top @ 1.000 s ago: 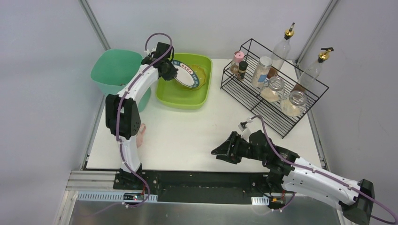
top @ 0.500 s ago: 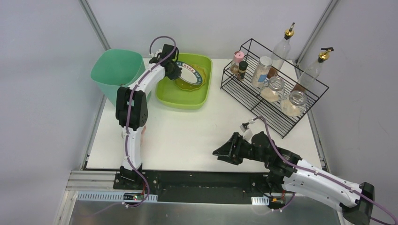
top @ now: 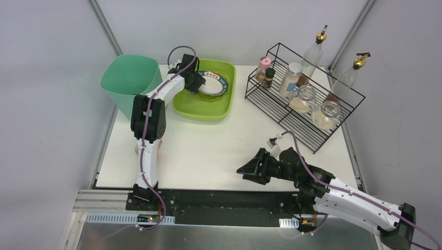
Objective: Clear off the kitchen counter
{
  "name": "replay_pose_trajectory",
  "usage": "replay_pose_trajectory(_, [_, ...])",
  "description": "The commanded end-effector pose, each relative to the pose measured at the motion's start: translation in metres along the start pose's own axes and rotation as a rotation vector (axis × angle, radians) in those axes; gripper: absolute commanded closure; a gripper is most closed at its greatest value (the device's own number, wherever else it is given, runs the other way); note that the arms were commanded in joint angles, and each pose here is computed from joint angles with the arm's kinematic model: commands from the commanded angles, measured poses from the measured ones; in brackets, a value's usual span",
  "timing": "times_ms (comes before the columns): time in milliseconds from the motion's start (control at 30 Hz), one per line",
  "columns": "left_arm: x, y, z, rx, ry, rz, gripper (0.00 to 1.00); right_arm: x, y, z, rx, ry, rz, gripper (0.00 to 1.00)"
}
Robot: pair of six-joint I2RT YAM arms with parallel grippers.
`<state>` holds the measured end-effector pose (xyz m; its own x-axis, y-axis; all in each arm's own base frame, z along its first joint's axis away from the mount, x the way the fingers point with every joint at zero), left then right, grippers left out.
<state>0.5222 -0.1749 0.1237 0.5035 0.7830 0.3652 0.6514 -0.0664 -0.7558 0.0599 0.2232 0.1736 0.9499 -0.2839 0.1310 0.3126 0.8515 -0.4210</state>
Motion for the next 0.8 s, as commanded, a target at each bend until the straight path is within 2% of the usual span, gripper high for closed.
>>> replay_pose_trajectory(0, [-0.001, -0.003, -0.009, -0.053, -0.013, 0.008, 0.53, 0.000, -0.002, 0.004, 0.021, 0.006, -0.004, 0.39])
replay_pose_trajectory(233, [-0.009, -0.009, -0.005, -0.064, 0.014, 0.050, 0.51, 0.000, -0.002, 0.004, 0.022, 0.014, -0.008, 0.39])
replay_pose_trajectory(533, [-0.035, -0.015, 0.012, -0.045, 0.067, 0.216, 0.47, 0.001, -0.004, 0.003, 0.011, 0.020, -0.018, 0.38])
replay_pose_trajectory(633, [-0.038, -0.012, 0.017, -0.025, 0.090, 0.271, 0.43, 0.002, -0.005, 0.003, 0.010, 0.025, -0.025, 0.38])
replay_pose_trajectory(767, [-0.035, -0.003, 0.020, -0.004, 0.099, 0.348, 0.43, 0.002, -0.007, 0.002, 0.007, 0.038, -0.030, 0.38])
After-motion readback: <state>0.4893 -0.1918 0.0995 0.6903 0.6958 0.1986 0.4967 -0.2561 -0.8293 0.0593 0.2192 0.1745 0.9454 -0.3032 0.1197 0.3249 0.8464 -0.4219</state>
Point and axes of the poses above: each gripper's point midway between its finger pads, its own y axis out along the fingers, its own z axis along the line the jaws close on, x = y × z, the point moved 4 cm from there along -y, back along the fingers, and after that the axes turned 3 degrees about -y, right-handed, at the moved point
